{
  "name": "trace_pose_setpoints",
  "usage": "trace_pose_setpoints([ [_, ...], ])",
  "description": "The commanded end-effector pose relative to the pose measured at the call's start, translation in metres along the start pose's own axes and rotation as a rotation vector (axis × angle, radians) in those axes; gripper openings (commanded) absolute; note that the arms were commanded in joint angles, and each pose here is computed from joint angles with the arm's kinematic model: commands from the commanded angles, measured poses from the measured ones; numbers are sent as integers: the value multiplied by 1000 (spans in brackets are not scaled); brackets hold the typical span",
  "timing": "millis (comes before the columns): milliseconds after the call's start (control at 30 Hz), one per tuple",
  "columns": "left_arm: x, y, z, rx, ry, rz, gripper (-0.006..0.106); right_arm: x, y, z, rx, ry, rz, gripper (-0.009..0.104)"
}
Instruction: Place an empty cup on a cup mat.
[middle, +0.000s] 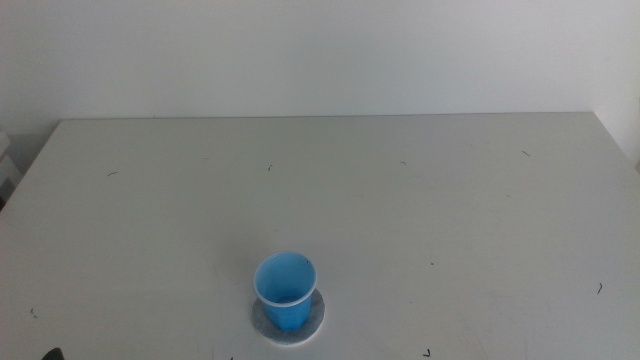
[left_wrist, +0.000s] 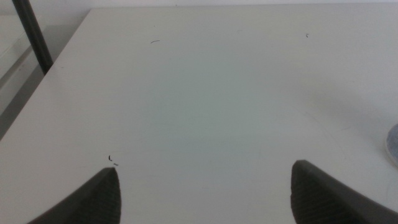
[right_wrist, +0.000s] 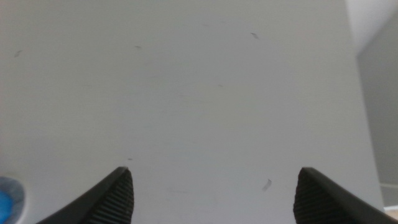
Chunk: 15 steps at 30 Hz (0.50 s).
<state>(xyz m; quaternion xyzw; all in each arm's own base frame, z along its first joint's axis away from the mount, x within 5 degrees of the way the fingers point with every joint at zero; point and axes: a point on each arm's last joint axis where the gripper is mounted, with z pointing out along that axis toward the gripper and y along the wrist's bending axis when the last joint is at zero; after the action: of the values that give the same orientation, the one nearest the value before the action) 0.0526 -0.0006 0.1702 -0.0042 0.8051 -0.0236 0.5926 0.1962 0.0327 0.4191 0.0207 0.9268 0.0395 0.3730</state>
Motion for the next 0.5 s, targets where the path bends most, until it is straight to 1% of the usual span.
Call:
trace_pose_setpoints([
  [0,-8,-1,-2,9,-84,-3,105,12,-15,-15,15,-133,40,66],
  [67,-8,-1,-2,9,-84,-3,105,35,-23,-13,29,-161,58,66],
  [167,-8,-1,-2,9,-84,-3,105,66,-29,-16,18,-260,54,66],
  [367,-8,-1,-2,9,-84,-3,105,124,-38,-3,9,-430,1,66],
  [467,-8,-1,-2,9,-84,-3,105,147,-39,3,-11,-546,-36,66],
])
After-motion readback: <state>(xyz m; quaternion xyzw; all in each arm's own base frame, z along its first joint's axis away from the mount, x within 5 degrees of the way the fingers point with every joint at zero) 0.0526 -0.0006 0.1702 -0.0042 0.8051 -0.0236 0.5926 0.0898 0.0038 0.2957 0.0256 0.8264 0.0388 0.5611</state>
